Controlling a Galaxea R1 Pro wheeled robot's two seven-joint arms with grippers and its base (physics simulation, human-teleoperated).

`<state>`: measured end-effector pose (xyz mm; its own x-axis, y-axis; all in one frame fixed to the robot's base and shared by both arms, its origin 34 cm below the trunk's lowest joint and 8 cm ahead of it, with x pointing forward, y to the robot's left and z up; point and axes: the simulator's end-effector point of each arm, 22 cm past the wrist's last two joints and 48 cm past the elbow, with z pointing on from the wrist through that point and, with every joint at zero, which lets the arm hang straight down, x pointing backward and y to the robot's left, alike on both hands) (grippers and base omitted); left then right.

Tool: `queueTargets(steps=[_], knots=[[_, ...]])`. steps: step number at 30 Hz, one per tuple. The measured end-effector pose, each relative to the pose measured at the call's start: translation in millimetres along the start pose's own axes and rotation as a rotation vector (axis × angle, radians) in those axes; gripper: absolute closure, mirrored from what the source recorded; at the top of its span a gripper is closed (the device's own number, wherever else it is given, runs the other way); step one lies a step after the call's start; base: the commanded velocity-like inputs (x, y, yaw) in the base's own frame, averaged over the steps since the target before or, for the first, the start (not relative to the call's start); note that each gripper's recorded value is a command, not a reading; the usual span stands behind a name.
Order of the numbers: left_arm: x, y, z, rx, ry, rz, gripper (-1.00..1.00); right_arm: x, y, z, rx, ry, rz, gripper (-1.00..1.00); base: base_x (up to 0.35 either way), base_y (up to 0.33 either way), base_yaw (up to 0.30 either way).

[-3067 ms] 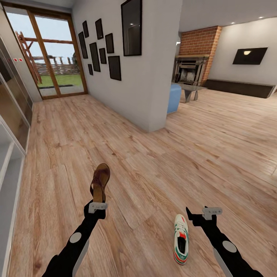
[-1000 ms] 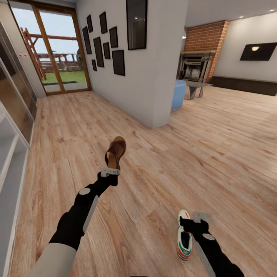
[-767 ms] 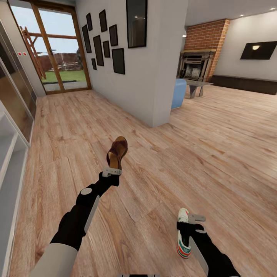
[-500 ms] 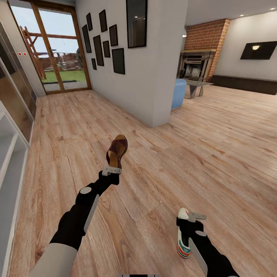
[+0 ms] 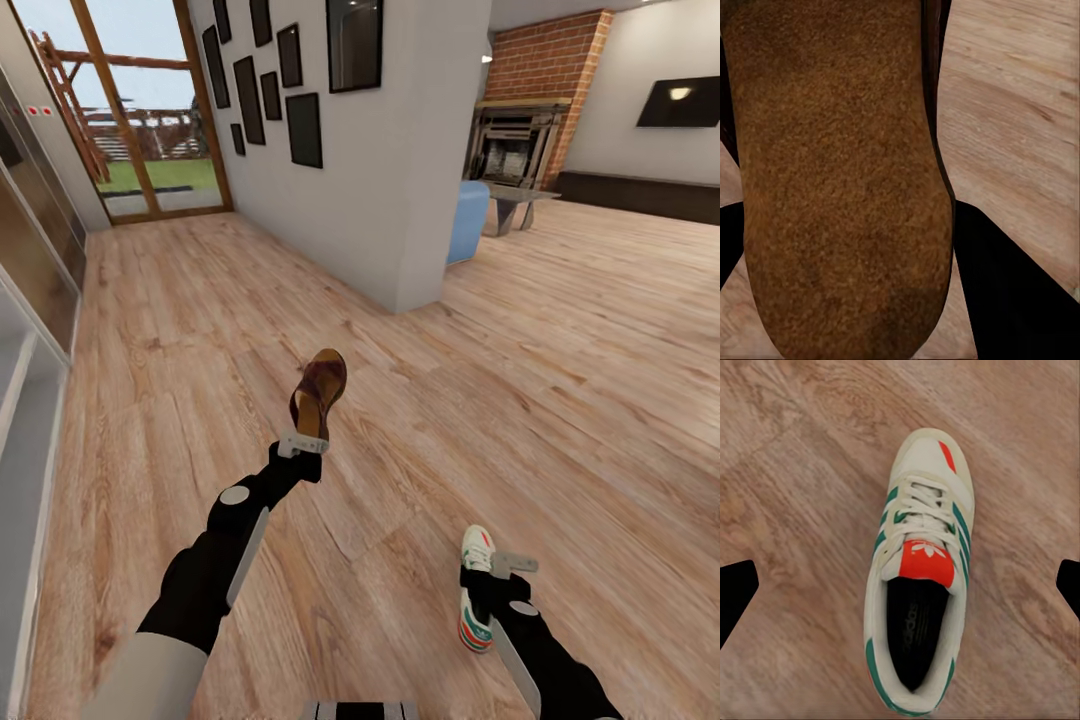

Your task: Pick up the two gym shoes and the two sandals from the corridor floor and place them onto the hallstand (shoe rack) in the corridor, making sure they are on the rack and not on the floor. Arrange them so the two gym shoes are next to each other and the two sandals are next to each other.

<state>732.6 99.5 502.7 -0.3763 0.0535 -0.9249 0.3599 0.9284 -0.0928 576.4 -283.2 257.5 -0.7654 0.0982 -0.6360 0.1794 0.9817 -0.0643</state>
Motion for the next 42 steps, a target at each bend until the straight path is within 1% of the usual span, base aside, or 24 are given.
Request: queueTargets(steps=[7,14,19,26,42], knots=[[23,1,9.6,0.004,0.033,-0.014,1.00,20,2,8.7,0.001,0.038,-0.005,-1.00,0.000,0.000,-0.123],[29,0,16.7,0.008,0.033,-0.027,1.00,40,2,16.5,0.003,0.073,-0.009,-1.00,0.000,0.000,-0.182],[51,2,20.4,0.006,0.064,-0.037,1.00,54,2,21.8,0.005,0.100,-0.013,-1.00,0.000,0.000,-0.145],[78,4,26.7,0.008,0.104,-0.051,1.00,75,1,28.7,0.011,0.138,-0.020,-1.00,0.000,0.000,-0.022],[88,5,27.3,0.007,0.117,-0.054,1.00,80,0,30.7,0.012,0.147,-0.021,-1.00,0.000,0.000,0.030]])
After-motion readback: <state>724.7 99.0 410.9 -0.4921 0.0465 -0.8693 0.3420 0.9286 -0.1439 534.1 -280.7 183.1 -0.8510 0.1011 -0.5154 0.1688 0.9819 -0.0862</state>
